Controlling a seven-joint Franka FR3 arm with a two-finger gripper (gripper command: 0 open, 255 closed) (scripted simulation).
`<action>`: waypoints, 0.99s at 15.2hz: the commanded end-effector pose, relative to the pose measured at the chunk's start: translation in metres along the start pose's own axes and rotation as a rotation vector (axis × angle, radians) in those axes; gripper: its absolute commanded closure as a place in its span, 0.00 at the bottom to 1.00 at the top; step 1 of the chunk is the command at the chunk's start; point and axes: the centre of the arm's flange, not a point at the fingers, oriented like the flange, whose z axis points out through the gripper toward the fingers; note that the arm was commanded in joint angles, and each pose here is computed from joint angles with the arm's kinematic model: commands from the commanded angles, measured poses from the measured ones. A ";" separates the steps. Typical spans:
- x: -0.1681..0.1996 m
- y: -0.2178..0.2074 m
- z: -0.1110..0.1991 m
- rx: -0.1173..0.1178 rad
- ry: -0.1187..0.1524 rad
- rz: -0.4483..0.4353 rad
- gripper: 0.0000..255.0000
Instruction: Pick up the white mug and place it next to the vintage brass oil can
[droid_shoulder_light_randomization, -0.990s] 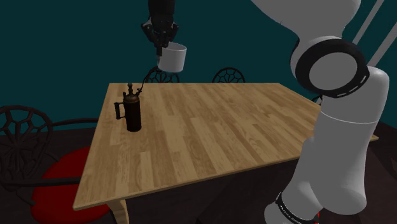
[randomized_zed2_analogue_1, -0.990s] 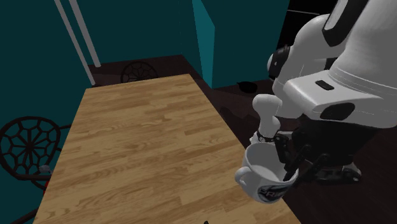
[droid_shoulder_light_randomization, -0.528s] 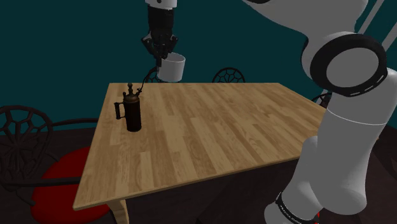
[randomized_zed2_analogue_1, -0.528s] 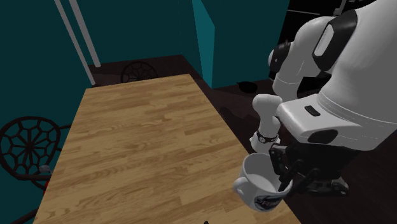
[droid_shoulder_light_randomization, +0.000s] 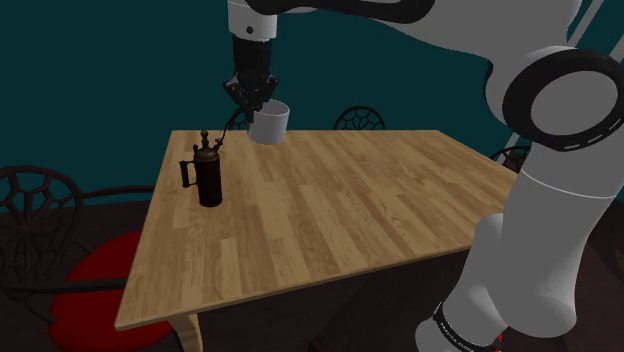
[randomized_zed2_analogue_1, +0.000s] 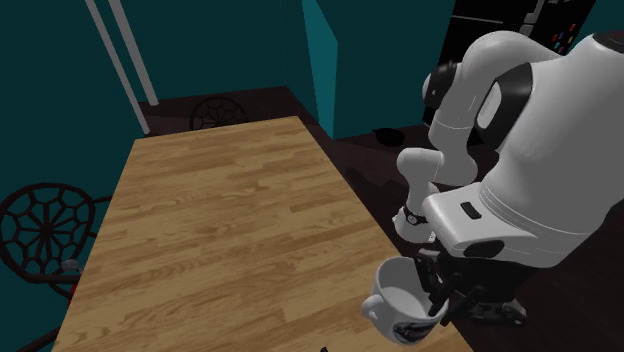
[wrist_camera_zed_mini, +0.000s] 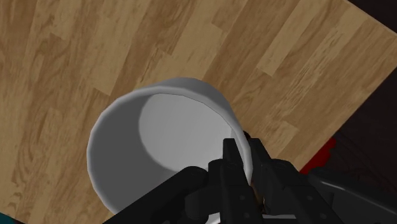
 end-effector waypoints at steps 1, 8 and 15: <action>-0.002 -0.001 0.011 0.000 0.001 0.000 1.00; -0.005 -0.003 0.048 0.000 0.001 0.000 1.00; -0.009 -0.006 0.084 0.000 0.001 0.000 1.00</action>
